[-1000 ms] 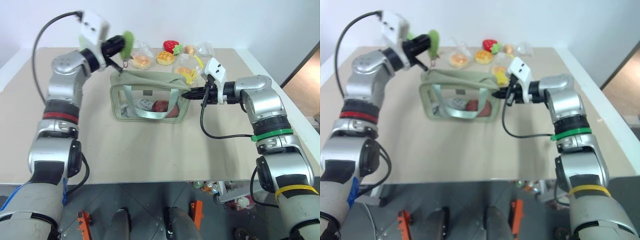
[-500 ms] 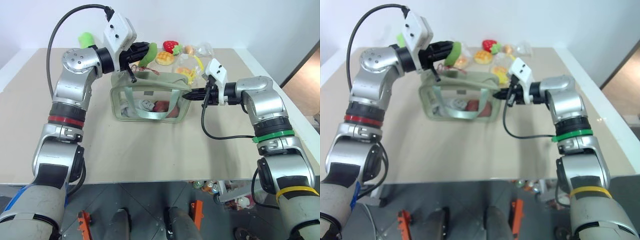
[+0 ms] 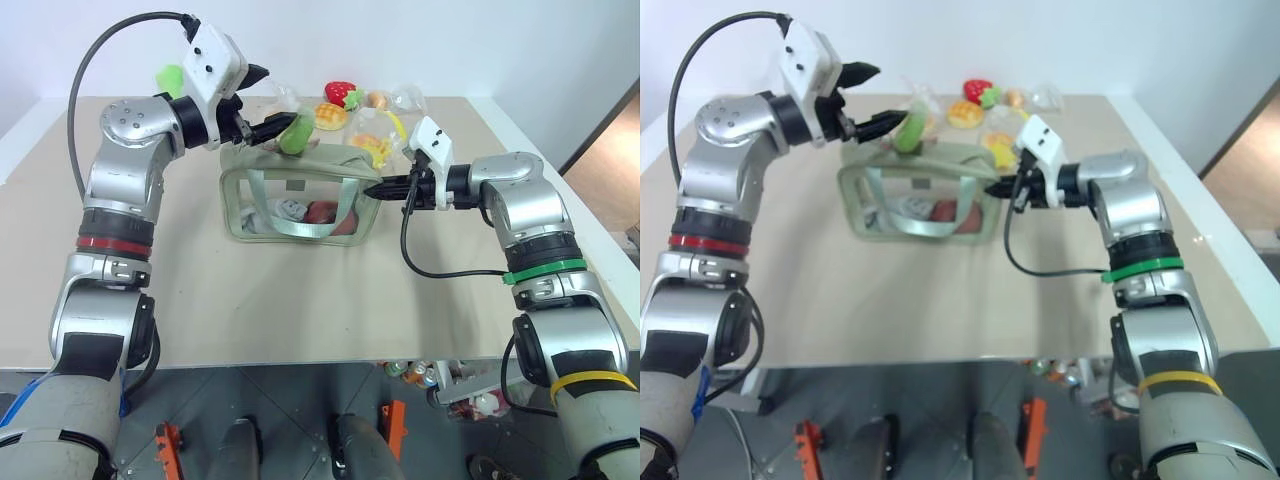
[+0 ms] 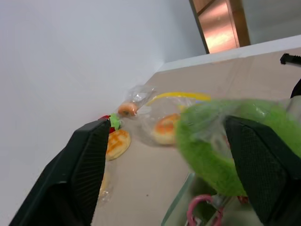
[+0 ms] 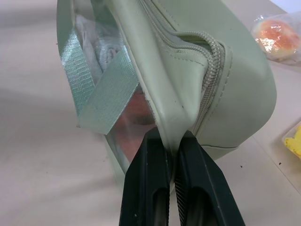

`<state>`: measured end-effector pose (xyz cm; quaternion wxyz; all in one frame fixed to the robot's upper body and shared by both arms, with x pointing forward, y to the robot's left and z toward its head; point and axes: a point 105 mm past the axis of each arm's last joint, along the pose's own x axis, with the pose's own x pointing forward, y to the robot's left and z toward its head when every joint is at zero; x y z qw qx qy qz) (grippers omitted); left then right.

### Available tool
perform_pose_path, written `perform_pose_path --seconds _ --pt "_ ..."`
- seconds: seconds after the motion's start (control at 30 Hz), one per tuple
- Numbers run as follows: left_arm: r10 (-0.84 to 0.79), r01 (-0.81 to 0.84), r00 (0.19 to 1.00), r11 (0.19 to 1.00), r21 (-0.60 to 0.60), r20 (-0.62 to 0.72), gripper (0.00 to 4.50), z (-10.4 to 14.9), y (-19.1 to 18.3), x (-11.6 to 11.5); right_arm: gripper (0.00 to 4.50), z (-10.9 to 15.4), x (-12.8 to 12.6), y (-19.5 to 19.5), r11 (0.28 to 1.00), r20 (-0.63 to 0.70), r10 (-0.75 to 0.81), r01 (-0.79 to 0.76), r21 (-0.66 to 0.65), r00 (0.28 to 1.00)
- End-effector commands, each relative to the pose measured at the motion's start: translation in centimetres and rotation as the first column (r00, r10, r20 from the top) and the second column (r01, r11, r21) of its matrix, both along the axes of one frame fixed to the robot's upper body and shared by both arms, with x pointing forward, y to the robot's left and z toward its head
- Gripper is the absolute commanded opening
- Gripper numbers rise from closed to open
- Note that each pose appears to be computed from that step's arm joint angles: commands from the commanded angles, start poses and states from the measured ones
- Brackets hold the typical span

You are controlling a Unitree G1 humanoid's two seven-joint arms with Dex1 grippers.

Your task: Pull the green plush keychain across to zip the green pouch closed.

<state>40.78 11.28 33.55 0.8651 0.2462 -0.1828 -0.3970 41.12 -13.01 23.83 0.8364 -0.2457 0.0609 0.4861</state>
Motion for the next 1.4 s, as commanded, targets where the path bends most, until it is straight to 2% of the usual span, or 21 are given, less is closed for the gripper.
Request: perform_pose_path --seconds 0.03,0.2,0.37,0.47,0.53,0.63,0.73,0.8,0.97,1.4 --pt "-0.012 0.011 0.998 1.0 0.006 0.059 3.75 1.8 1.4 -1.4 0.0 1.4 0.1 0.1 1.0 0.038 0.006 -0.006 0.004 0.999" --pt "-0.075 0.075 0.997 0.993 0.089 -0.01 3.75 0.6 3.1 -3.5 0.0 1.5 0.1 0.2 1.0 0.04 0.013 -0.013 0.0 0.999" --pt "-0.018 0.018 1.0 1.0 0.001 0.009 3.75 2.1 5.5 -4.1 0.0 1.4 0.1 0.4 1.0 0.038 0.021 -0.021 -0.007 0.999" --pt "-0.053 0.051 0.998 0.997 -0.063 -0.038 3.75 1.4 6.7 -5.0 0.0 1.4 0.0 0.5 1.0 0.038 0.025 -0.025 -0.01 0.999" --pt "-0.039 0.03 0.995 0.994 -0.101 -0.093 3.75 0.3 7.8 -4.9 0.0 1.5 0.0 0.6 1.0 0.037 0.027 -0.027 -0.01 0.999" --pt "0.025 -0.04 0.984 0.996 -0.084 -0.177 3.75 -2.6 9.2 -4.1 0.0 1.4 0.0 0.7 0.999 0.036 0.03 -0.03 -0.011 0.999" --pt "0.048 -0.065 0.97 0.996 -0.063 -0.237 3.75 -5.1 9.6 -3.7 0.0 1.4 0.0 0.8 0.999 0.035 0.033 -0.033 -0.011 0.999" --pt "0.043 -0.07 0.962 0.993 -0.093 -0.268 3.75 -6.0 9.5 -3.3 0.0 1.4 0.0 0.8 0.999 0.034 0.035 -0.035 -0.011 0.999" --pt "0.025 -0.069 0.951 0.989 -0.133 -0.309 3.75 -7.5 8.8 -2.5 0.0 1.4 -0.1 0.8 0.999 0.035 0.038 -0.037 -0.011 0.999" --pt "-0.011 -0.068 0.931 0.977 -0.203 -0.364 3.75 -8.7 7.9 -1.4 0.0 1.6 -0.3 0.4 1.0 0.041 0.021 -0.02 -0.009 0.999"
